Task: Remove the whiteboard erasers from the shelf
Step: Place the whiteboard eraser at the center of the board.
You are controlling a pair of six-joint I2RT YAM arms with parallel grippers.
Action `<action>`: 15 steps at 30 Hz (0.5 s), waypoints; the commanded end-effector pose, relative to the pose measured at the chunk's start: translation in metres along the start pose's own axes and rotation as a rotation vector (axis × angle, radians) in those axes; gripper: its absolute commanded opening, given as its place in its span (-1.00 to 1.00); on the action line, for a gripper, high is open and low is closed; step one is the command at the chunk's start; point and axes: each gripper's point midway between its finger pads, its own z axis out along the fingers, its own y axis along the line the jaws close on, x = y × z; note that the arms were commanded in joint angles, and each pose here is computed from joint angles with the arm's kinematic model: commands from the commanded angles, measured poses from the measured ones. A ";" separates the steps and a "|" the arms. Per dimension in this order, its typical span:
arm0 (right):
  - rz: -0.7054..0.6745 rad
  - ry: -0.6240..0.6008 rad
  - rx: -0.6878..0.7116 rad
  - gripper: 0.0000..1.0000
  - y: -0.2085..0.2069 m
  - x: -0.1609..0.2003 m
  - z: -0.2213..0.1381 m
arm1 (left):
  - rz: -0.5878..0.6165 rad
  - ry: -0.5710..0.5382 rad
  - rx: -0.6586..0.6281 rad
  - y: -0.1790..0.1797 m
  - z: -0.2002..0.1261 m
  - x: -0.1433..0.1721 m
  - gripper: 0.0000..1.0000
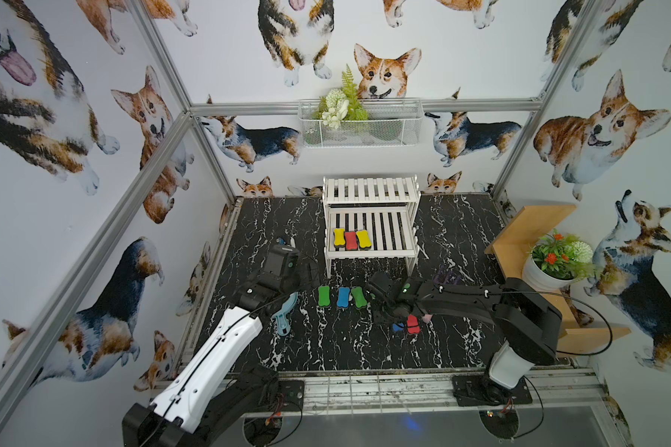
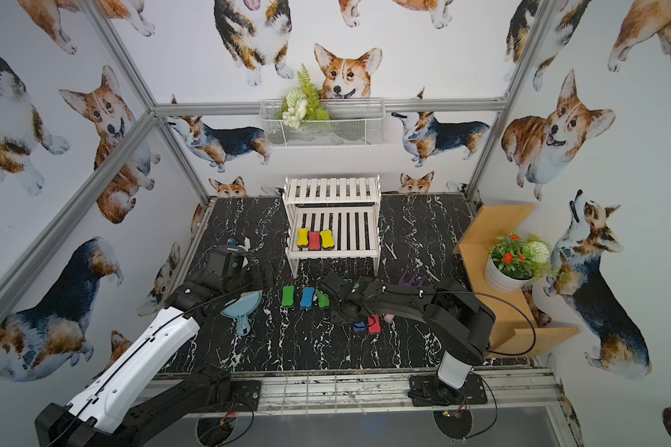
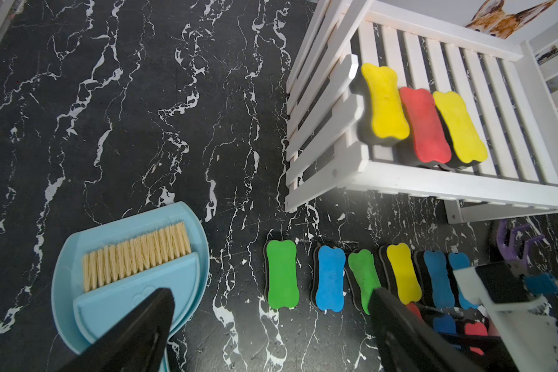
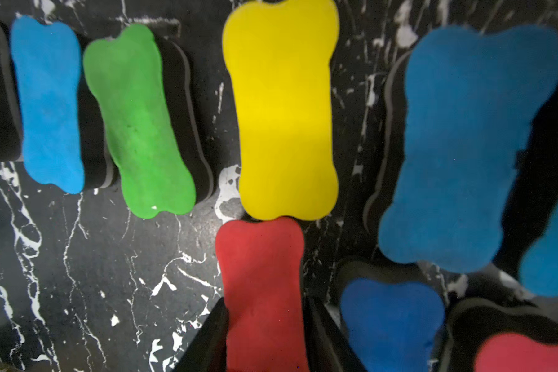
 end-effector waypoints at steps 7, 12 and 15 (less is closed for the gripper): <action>-0.037 -0.114 0.017 0.09 0.005 -0.024 -0.038 | 0.007 -0.002 0.028 -0.005 -0.004 -0.003 0.99; -0.011 -0.328 -0.115 0.07 0.016 -0.054 -0.094 | 0.011 -0.015 0.081 -0.017 -0.009 -0.012 0.99; -0.003 -0.436 -0.188 0.04 0.014 -0.063 -0.118 | 0.007 -0.020 0.155 -0.035 -0.011 -0.021 0.99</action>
